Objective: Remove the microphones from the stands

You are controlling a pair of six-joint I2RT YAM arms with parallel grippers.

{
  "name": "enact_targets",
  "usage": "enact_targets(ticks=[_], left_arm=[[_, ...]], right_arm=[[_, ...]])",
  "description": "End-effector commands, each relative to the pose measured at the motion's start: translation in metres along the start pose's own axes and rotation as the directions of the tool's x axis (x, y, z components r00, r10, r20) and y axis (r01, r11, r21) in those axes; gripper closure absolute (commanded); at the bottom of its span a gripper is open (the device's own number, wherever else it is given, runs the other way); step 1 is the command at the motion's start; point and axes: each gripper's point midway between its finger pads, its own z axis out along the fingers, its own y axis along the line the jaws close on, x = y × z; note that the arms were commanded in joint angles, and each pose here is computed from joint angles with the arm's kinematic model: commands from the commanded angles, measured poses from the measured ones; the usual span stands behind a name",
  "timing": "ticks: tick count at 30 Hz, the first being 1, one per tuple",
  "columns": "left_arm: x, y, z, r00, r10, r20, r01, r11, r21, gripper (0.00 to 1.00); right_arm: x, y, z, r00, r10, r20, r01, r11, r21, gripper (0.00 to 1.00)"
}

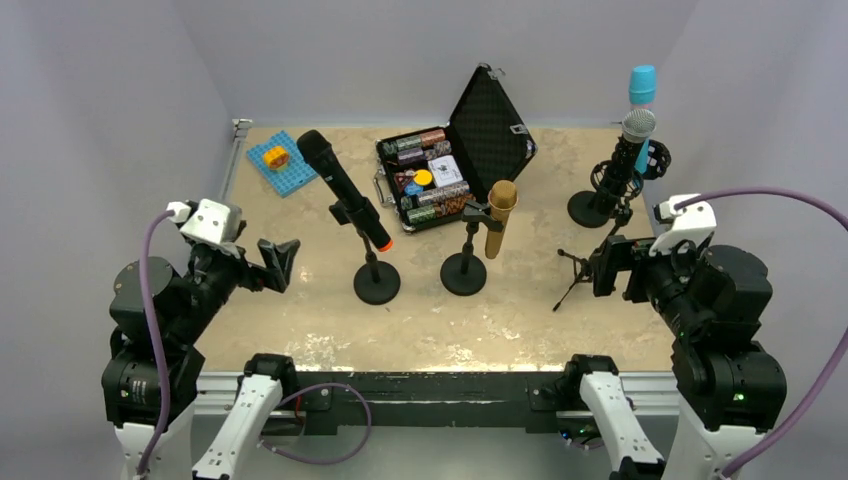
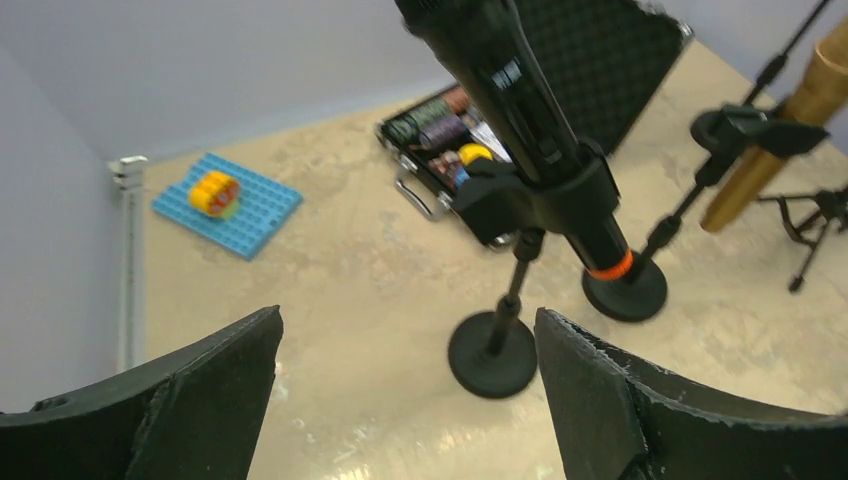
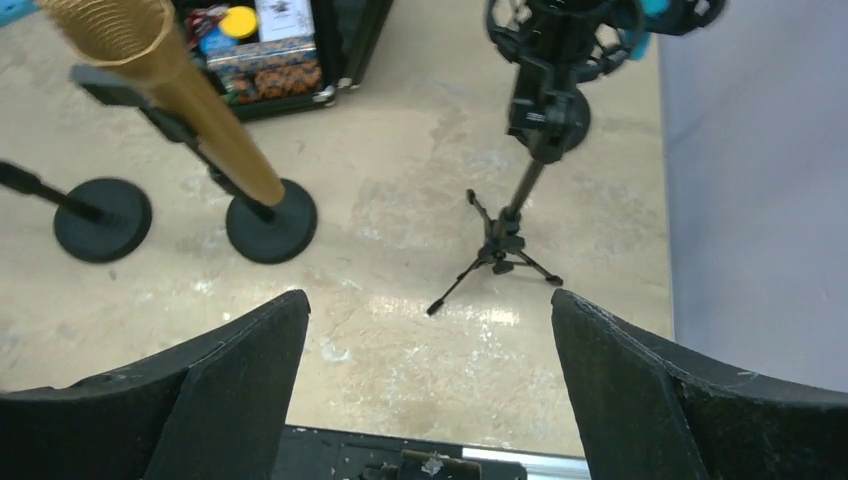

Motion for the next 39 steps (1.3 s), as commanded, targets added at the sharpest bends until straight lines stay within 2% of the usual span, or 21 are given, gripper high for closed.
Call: enact_targets(ticks=[1,3,4,7,11,14,16,18,21,23,25,27,31,35,39], left_arm=[[0.030,-0.034,-0.004,0.996,-0.012,-0.085,0.029,0.981,0.193,0.00],[0.037,-0.047,-0.007,0.995,-0.017,-0.098,0.042,0.965,0.260,0.00],[0.037,-0.052,-0.008,0.995,-0.017,-0.098,0.045,0.955,0.292,0.00],[0.037,-0.066,-0.010,0.994,-0.043,-0.104,0.079,0.927,0.368,0.00],[0.030,-0.069,-0.002,0.990,-0.119,-0.074,0.138,0.919,0.369,0.04],[0.006,-0.060,0.010,0.978,-0.210,-0.014,0.203,0.927,0.316,0.05],[-0.012,-0.055,0.016,0.954,-0.298,-0.014,0.290,0.914,0.284,0.04],[-0.041,-0.064,0.016,0.938,-0.346,-0.018,0.332,0.882,0.334,0.02],[-0.066,-0.077,0.025,0.955,-0.295,-0.028,0.276,0.851,0.447,0.02],[-0.065,-0.073,0.041,0.967,-0.245,-0.065,0.248,0.860,0.446,0.02],[-0.060,-0.068,0.053,0.979,-0.193,-0.070,0.204,0.873,0.442,0.02],[-0.055,-0.069,0.061,0.979,-0.177,-0.099,0.203,0.863,0.463,0.02],[-0.036,-0.077,0.065,0.981,-0.137,-0.138,0.190,0.832,0.521,0.03],[0.000,-0.089,0.044,0.996,0.037,-0.086,0.026,0.776,0.630,0.03],[0.023,-0.086,0.032,0.990,0.120,-0.074,-0.048,0.783,0.620,0.03]], right_arm=[[-0.016,0.036,-0.018,0.985,-0.117,0.129,0.143,0.968,-0.207,0.04],[-0.028,0.068,-0.034,0.952,-0.189,0.242,0.271,0.889,-0.370,0.04],[-0.037,0.077,-0.039,0.947,-0.169,0.274,0.275,0.868,-0.413,0.04],[-0.059,0.086,-0.025,0.972,-0.112,0.204,0.201,0.846,-0.494,0.05],[-0.104,0.091,-0.006,0.968,-0.101,0.229,0.211,0.818,-0.535,0.04],[-0.131,0.099,0.010,0.963,-0.125,0.239,0.245,0.778,-0.578,0.04],[-0.139,0.110,0.019,0.949,-0.171,0.266,0.301,0.748,-0.592,0.04],[-0.145,0.126,0.025,0.928,-0.211,0.305,0.362,0.702,-0.614,0.04],[-0.150,0.148,0.040,0.900,-0.225,0.373,0.421,0.667,-0.614,0.04],[-0.154,0.164,0.049,0.895,-0.180,0.408,0.419,0.654,-0.630,0.04],[-0.145,0.186,0.056,0.887,-0.159,0.433,0.435,0.602,-0.670,0.05],[-0.144,0.204,0.063,0.862,-0.141,0.487,0.469,0.584,-0.662,0.05],[-0.148,0.240,0.063,0.871,-0.097,0.481,0.455,0.527,-0.717,0.05],[-0.150,0.276,0.062,0.874,-0.093,0.477,0.465,0.443,-0.767,0.05],[-0.157,0.319,0.070,0.888,-0.077,0.453,0.438,0.446,-0.781,0.03]])
